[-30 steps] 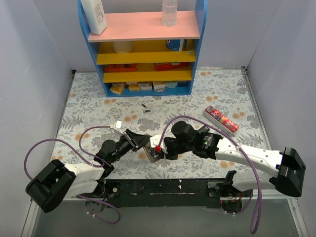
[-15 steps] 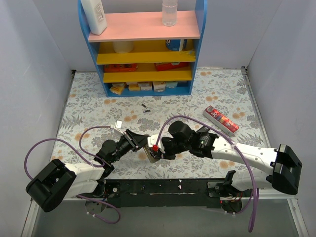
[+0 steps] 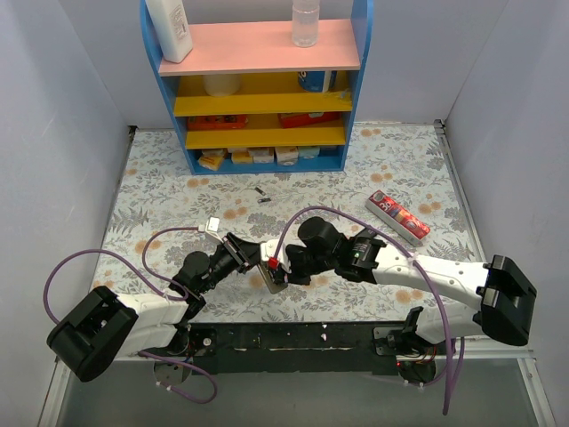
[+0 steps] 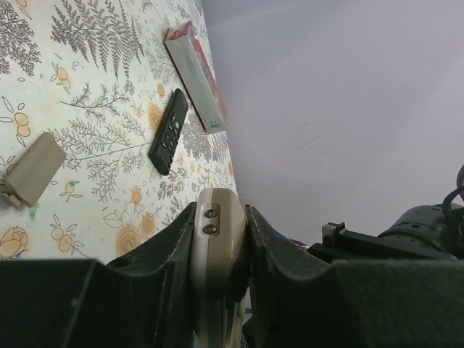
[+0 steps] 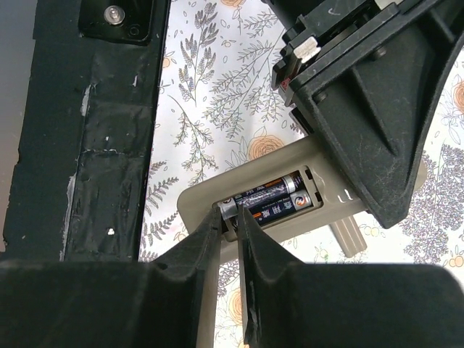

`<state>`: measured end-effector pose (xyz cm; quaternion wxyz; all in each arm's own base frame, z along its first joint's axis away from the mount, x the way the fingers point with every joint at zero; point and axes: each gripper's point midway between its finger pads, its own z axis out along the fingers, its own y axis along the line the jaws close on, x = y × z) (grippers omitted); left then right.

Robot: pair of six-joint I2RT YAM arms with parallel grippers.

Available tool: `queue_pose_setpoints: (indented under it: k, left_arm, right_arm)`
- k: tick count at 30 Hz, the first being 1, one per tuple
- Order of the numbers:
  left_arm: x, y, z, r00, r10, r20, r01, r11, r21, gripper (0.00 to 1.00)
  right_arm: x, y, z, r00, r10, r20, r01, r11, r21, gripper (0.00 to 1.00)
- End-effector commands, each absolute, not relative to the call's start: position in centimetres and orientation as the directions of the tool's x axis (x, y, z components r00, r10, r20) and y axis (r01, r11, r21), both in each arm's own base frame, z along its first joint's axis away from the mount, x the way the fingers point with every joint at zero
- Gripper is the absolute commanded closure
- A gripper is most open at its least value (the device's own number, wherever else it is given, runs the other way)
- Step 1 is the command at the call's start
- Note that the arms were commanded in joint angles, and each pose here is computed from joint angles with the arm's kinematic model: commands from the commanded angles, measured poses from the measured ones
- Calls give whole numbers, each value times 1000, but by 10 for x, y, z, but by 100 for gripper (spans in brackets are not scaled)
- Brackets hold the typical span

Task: Load the batteries into the remote control
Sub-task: Load the battery into the remote control.

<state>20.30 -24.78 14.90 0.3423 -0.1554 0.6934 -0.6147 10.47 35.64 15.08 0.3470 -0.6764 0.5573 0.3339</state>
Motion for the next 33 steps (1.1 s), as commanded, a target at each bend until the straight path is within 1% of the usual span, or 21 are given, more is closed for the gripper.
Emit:
queue_pose_setpoints:
  k: [1,10,15,22,26,30,32,33]
  left_arm:
    - [194,-243,143,-727,-627,-280,205,191,-960,100]
    - [191,-244,149,-729,-625,-279,220,173,-960,100]
    - [190,-242,153,-727,-630,-272,223,158,-962,100]
    - [187,-240,159,-726,-635,-265,228,141,-963,100]
    - [186,-240,158,-724,-635,-269,230,145,-962,100]
    - [192,-235,151,-693,-650,-312,237,202,-950,100]
    - [200,-227,133,-660,-666,-349,205,287,-936,100]
    - [202,-224,132,-643,-675,-362,204,305,-930,100]
  right_arm:
    - [118,374,174,160,-465,-871,-987,-90,-134,80]
    - [130,381,162,138,-477,-868,-990,-34,-139,82]
    - [136,382,145,117,-515,-849,-991,-8,-131,83]
    - [146,392,143,116,-484,-867,-988,30,-148,83]
    - [148,397,140,107,-489,-866,-990,26,-137,83]
    - [144,396,142,83,-494,-865,-994,23,-109,82]
    - [142,395,150,68,-483,-873,-995,36,-98,81]
    - [143,393,152,57,-483,-874,-995,49,-92,80]
